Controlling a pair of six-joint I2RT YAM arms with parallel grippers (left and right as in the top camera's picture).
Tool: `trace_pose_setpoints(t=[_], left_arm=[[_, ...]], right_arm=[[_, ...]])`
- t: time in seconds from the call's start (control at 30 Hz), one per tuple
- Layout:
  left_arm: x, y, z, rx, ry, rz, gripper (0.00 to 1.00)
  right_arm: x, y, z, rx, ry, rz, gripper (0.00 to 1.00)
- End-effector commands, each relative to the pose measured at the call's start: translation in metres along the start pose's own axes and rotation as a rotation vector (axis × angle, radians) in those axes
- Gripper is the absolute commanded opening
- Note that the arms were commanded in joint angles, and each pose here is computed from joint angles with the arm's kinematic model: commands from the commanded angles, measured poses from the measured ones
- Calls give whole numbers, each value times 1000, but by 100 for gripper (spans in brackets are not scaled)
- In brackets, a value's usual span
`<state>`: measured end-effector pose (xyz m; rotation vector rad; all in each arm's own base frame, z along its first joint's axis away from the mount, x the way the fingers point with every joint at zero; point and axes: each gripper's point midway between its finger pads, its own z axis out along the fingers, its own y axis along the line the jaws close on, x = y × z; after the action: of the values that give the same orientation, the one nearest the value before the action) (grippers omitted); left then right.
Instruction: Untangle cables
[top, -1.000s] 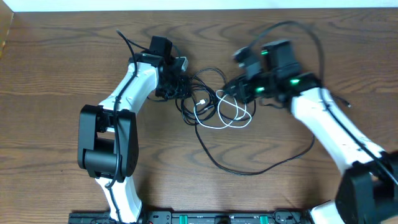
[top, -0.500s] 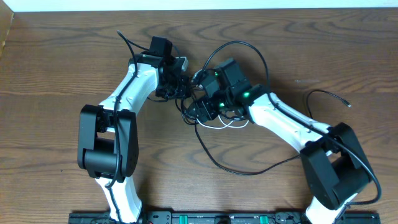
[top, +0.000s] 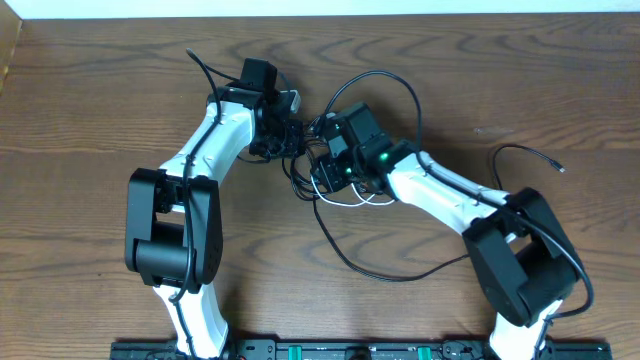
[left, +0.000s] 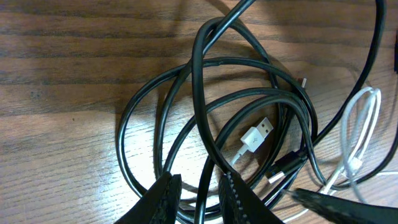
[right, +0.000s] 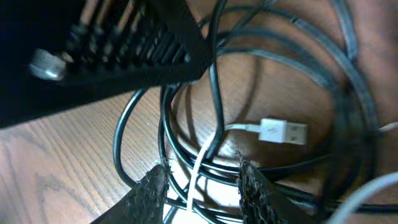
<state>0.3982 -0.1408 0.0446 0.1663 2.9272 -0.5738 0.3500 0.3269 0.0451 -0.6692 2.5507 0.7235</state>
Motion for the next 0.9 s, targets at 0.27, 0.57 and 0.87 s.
trace_pose_setpoints(t=[0.27, 0.57, 0.87], left_arm=[[-1, 1, -4, -12, -15, -41, 26], [0, 1, -4, -12, -15, -74, 27], [-1, 1, -4, -12, -15, -74, 26]], right_arm=[[25, -11, 28, 81, 61, 123, 23], [30, -3, 25, 42, 96, 219, 37], [37, -3, 27, 82, 109, 204, 23]])
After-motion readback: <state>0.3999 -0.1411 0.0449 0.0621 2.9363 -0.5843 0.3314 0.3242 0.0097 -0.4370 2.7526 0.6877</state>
